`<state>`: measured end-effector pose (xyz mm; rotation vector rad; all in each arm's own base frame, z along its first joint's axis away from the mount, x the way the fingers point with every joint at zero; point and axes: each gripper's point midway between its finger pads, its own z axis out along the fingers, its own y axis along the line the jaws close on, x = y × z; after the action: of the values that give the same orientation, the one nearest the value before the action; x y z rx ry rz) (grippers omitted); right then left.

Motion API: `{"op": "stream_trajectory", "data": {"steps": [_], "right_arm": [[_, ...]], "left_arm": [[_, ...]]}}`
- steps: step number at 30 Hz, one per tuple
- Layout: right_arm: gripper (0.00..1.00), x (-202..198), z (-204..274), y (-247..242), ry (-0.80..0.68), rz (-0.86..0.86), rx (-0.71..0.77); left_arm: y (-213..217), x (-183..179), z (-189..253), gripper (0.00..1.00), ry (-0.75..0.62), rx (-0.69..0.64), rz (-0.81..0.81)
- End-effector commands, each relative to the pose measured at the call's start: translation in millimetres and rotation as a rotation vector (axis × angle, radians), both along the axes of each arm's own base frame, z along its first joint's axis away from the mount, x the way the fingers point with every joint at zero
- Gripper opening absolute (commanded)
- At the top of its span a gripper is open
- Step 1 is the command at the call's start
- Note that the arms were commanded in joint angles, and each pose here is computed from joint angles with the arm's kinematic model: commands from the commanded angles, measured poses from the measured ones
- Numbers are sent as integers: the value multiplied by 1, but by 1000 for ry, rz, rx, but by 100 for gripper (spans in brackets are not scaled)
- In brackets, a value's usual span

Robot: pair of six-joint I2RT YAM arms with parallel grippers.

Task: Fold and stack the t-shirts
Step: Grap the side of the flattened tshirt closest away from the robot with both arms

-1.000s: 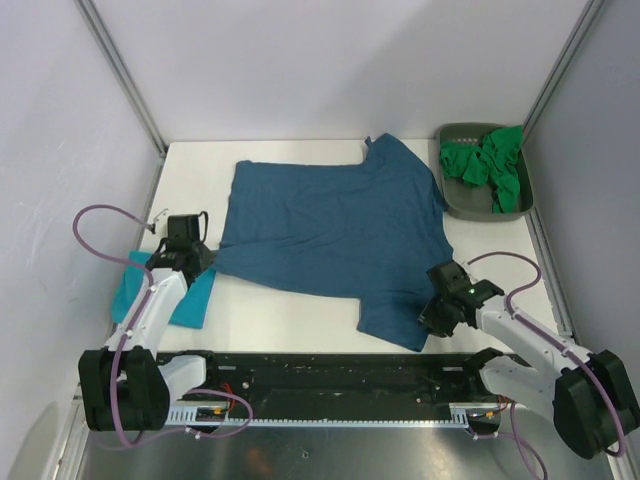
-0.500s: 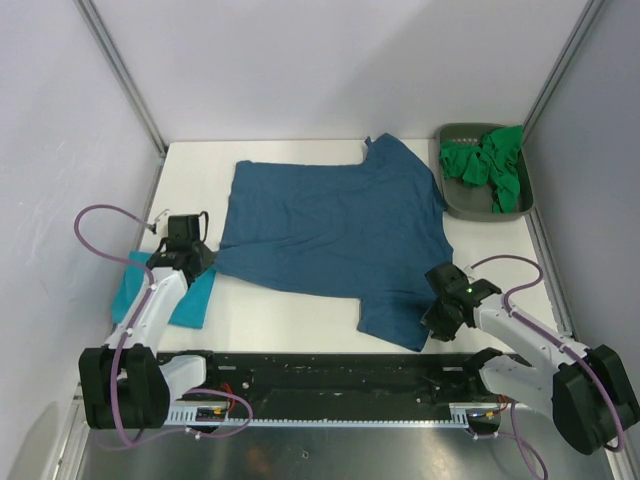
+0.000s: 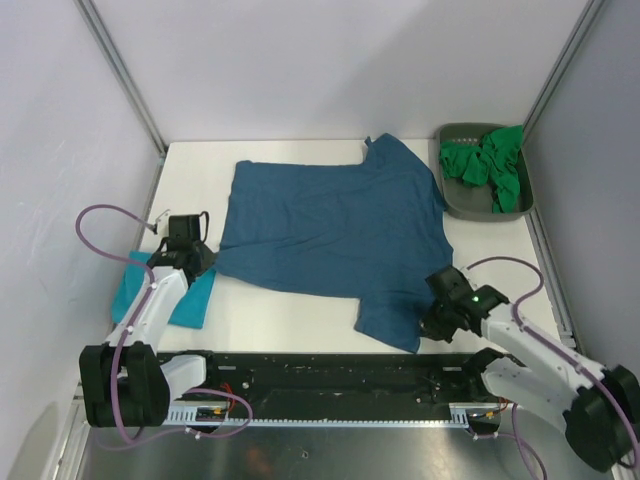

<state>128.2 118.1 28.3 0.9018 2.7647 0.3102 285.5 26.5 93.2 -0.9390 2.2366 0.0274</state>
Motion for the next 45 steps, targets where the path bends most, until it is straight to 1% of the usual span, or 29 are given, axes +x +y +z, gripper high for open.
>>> {"op": "stream_trajectory", "data": {"steps": [1, 4, 8, 16, 20, 24, 31, 34, 37, 40, 45], "right_arm": [[0, -6, 41, 0, -63, -8, 62], [0, -7, 68, -5, -117, -20, 89], [0, -8, 87, -9, -155, -33, 109], [0, -10, 102, -24, -175, -54, 64], [0, -7, 113, -39, -203, -86, 22], [0, -4, 115, -43, -206, -103, 19], [0, 10, 115, -40, -218, -74, 9], [0, 29, 120, -34, -263, -42, 8], [0, 62, 127, -30, -313, -1, -35], [0, 109, 142, -23, -387, 41, -95], [0, 195, 163, -12, -487, 100, -201]], "left_arm": [[8, 2, 7, 0, -17, 33, 12], [10, -2, 3, 0, -3, 48, 11], [13, -10, -5, 0, 19, 60, 22], [9, -25, -25, 0, 85, 59, 19], [-5, -25, -29, 0, 100, 63, -28], [-13, -35, -43, 0, 136, 50, -34], [-19, -43, -45, 0, 115, 17, -27], [-21, -33, -32, 0, 82, 23, -50], [-28, -12, -13, 0, 50, 22, -86], [-35, 10, -2, 0, 45, 21, -101], [-42, 50, 1, 0, 68, 29, -122]]}}
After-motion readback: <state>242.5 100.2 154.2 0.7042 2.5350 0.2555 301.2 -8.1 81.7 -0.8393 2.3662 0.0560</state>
